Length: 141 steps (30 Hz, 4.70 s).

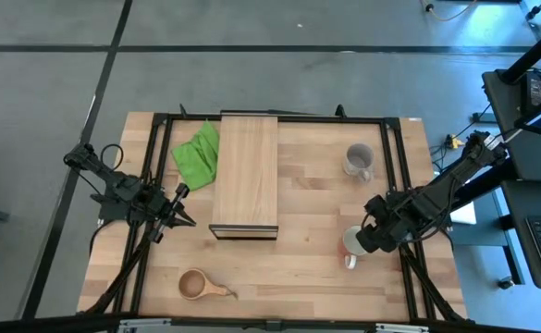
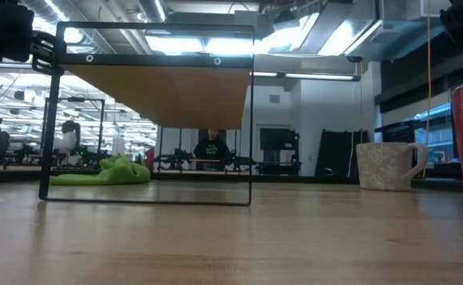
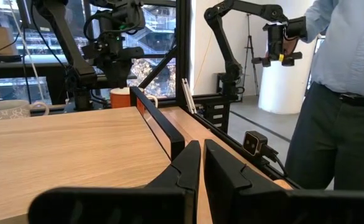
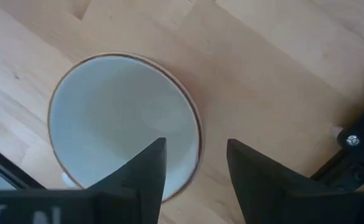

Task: Stack small to large cups/mugs on shelf
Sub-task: Put the red mug on the shelf

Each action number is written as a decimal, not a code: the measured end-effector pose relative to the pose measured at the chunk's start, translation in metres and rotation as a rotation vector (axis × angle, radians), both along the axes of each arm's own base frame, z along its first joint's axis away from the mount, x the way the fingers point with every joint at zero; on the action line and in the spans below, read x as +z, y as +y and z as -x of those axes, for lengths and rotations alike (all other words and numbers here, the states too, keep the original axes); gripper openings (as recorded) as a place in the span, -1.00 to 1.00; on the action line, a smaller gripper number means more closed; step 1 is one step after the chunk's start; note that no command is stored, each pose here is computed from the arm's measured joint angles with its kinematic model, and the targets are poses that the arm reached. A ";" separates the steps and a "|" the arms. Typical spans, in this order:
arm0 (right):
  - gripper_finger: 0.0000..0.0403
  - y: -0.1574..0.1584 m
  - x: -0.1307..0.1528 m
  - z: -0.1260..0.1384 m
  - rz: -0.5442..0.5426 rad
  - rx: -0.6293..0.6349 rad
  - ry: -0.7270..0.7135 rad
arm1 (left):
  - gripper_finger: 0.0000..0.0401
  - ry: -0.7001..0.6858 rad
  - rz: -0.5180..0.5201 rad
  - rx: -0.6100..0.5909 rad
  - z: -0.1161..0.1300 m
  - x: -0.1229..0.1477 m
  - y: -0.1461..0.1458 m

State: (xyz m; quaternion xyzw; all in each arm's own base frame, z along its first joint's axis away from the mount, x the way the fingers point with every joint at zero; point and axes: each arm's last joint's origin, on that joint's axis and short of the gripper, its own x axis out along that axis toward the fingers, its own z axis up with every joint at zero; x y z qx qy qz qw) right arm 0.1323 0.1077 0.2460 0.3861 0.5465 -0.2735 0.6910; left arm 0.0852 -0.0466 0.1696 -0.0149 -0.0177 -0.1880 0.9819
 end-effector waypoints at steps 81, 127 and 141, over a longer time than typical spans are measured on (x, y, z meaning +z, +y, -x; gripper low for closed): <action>-0.82 0.024 0.003 -0.057 0.025 -0.556 0.069 | -0.93 0.000 0.000 0.000 0.000 0.000 0.000; -0.12 0.005 0.029 -0.038 0.154 0.302 0.038 | -0.93 0.000 0.000 0.000 0.000 0.000 0.000; -0.12 -0.036 0.030 -0.068 0.278 0.769 -0.019 | -0.93 0.000 0.000 0.000 0.000 0.000 0.000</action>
